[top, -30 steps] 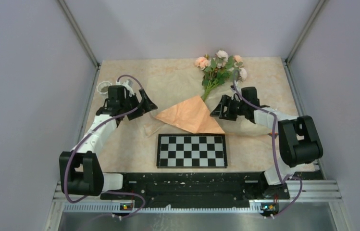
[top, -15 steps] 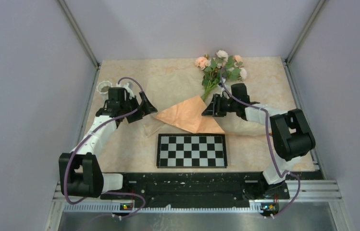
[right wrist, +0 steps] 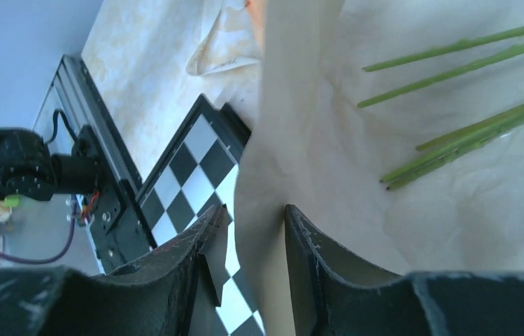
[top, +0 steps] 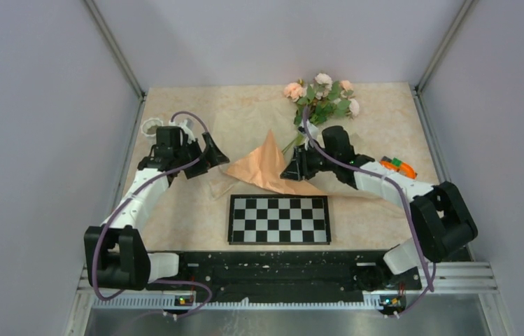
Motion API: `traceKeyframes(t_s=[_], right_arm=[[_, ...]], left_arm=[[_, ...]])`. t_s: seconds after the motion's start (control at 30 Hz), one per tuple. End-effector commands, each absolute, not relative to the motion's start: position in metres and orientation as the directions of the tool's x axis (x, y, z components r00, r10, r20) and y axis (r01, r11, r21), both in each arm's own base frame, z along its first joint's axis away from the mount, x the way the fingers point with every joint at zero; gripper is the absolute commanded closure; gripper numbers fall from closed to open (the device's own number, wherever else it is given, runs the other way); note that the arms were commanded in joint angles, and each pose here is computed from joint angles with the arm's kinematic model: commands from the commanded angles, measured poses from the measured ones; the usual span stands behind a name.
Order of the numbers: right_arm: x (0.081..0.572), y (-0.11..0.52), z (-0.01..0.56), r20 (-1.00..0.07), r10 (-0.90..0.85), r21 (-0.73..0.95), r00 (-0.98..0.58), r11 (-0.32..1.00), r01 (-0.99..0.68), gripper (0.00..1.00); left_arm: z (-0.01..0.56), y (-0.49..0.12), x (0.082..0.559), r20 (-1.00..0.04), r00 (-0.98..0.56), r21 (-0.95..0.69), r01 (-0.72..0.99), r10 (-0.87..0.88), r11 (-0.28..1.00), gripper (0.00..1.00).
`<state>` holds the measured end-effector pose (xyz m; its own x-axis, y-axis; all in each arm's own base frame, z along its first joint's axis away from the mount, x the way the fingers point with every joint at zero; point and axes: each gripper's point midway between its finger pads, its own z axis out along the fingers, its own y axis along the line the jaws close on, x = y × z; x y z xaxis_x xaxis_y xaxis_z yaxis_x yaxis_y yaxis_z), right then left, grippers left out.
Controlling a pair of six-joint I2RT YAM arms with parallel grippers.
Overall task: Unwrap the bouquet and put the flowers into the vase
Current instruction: Unfold the wrapping paper at the center of the board.
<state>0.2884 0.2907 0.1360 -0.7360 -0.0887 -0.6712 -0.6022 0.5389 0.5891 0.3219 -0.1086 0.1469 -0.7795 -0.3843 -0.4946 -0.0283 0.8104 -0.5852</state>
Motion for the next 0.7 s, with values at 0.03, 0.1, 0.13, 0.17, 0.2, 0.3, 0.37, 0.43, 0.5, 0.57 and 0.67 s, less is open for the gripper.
traceKeyframes(t_s=[0.03,0.1,0.13,0.17,0.2,0.3,0.37,0.43,0.5,0.57,0.67], right_arm=[[0.261,0.296,0.148,-0.733,-0.138,0.519,-0.667,0.52,-0.678,0.62],[0.249,0.299,0.147,-0.727,-0.149,0.528,-0.67,0.503,-0.684,0.62],[0.243,0.3,0.145,-0.724,-0.154,0.532,-0.673,0.497,-0.686,0.62],[0.237,0.303,0.145,-0.722,-0.159,0.535,-0.673,0.488,-0.69,0.62],[0.228,0.305,0.142,-0.718,-0.173,0.538,-0.674,0.476,-0.695,0.62],[0.21,0.312,0.139,-0.71,-0.195,0.549,-0.677,0.45,-0.705,0.62],[0.198,0.315,0.135,-0.701,-0.211,0.556,-0.681,0.436,-0.708,0.62],[0.187,0.318,0.13,-0.687,-0.23,0.565,-0.69,0.428,-0.705,0.62],[0.177,0.318,0.124,-0.675,-0.249,0.568,-0.695,0.426,-0.704,0.63],[0.167,0.317,0.117,-0.661,-0.265,0.571,-0.702,0.429,-0.699,0.63],[0.156,0.312,0.108,-0.64,-0.276,0.583,-0.717,0.433,-0.687,0.63]], left_arm=[[0.186,-0.117,0.333,-0.558,-0.741,-0.611,0.064,-0.373,0.789,0.01],[0.191,-0.118,0.335,-0.563,-0.739,-0.614,0.074,-0.371,0.786,0.01],[0.194,-0.119,0.336,-0.568,-0.736,-0.614,0.082,-0.368,0.785,0.01],[0.197,-0.121,0.338,-0.574,-0.734,-0.614,0.094,-0.362,0.784,0.01],[0.201,-0.124,0.339,-0.583,-0.732,-0.613,0.112,-0.353,0.782,0.01],[0.211,-0.135,0.344,-0.606,-0.726,-0.603,0.153,-0.325,0.783,0.01],[0.217,-0.148,0.347,-0.617,-0.728,-0.596,0.183,-0.299,0.782,0.01],[0.222,-0.163,0.349,-0.628,-0.729,-0.587,0.214,-0.273,0.781,0.01],[0.22,-0.18,0.347,-0.63,-0.74,-0.578,0.242,-0.238,0.779,0.01],[0.214,-0.194,0.344,-0.626,-0.751,-0.568,0.254,-0.209,0.783,0.01],[0.198,-0.214,0.334,-0.597,-0.783,-0.571,0.259,-0.177,0.779,0.01]])
